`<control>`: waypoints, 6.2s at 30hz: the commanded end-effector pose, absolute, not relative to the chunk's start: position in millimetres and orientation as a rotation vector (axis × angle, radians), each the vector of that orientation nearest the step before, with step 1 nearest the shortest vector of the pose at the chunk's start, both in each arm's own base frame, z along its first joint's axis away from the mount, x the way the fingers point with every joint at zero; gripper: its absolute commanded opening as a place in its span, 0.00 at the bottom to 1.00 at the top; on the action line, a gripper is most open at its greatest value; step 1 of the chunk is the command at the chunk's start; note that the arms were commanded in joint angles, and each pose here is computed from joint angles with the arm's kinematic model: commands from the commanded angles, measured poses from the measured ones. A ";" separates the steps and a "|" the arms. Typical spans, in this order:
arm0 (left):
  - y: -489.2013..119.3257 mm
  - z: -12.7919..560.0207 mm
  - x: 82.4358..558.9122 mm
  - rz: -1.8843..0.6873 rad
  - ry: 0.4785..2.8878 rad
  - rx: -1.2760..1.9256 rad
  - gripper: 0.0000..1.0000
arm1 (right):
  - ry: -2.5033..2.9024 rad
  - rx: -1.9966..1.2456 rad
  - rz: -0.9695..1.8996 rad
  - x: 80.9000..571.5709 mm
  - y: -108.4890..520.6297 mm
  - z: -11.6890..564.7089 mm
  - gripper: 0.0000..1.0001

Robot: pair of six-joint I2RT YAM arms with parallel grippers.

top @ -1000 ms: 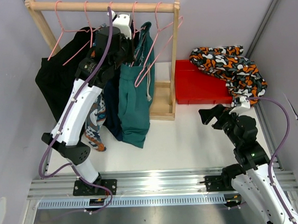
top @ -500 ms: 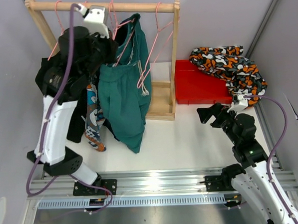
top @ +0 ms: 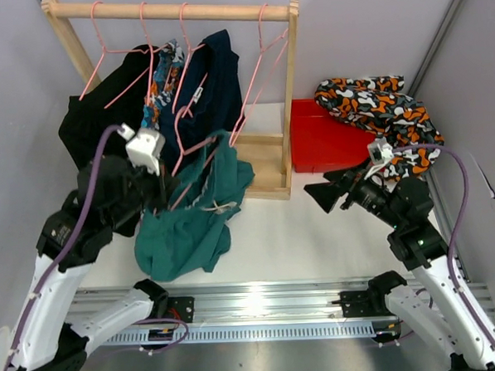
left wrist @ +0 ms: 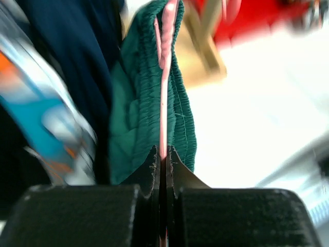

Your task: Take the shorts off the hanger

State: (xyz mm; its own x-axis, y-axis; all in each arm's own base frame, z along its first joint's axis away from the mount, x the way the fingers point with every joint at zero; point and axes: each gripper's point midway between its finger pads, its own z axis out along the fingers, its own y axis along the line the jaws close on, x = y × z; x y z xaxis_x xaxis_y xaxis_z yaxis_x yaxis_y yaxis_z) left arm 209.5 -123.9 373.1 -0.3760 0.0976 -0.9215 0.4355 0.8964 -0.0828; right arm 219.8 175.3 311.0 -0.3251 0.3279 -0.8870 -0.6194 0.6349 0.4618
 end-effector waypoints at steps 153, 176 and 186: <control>-264.5 475.6 423.8 -0.488 1.749 0.214 0.40 | 1.697 0.223 0.689 230.9 117.2 246.9 0.99; -127.8 471.4 370.5 -0.225 1.750 0.101 0.70 | 1.739 0.204 0.677 223.8 119.4 233.2 0.99; -127.9 433.9 409.1 -0.225 1.832 0.087 0.36 | 1.740 0.216 0.663 213.4 110.4 232.4 1.00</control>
State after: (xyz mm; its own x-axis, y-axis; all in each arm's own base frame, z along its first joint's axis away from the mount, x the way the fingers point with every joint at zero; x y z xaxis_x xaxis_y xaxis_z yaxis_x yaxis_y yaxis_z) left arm 404.0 -131.7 411.0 -0.3396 -0.0371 -0.9398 0.1650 0.9814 -0.0984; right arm 215.7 114.1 225.4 -0.2996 0.4657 -0.8327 -0.2031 0.8217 0.5325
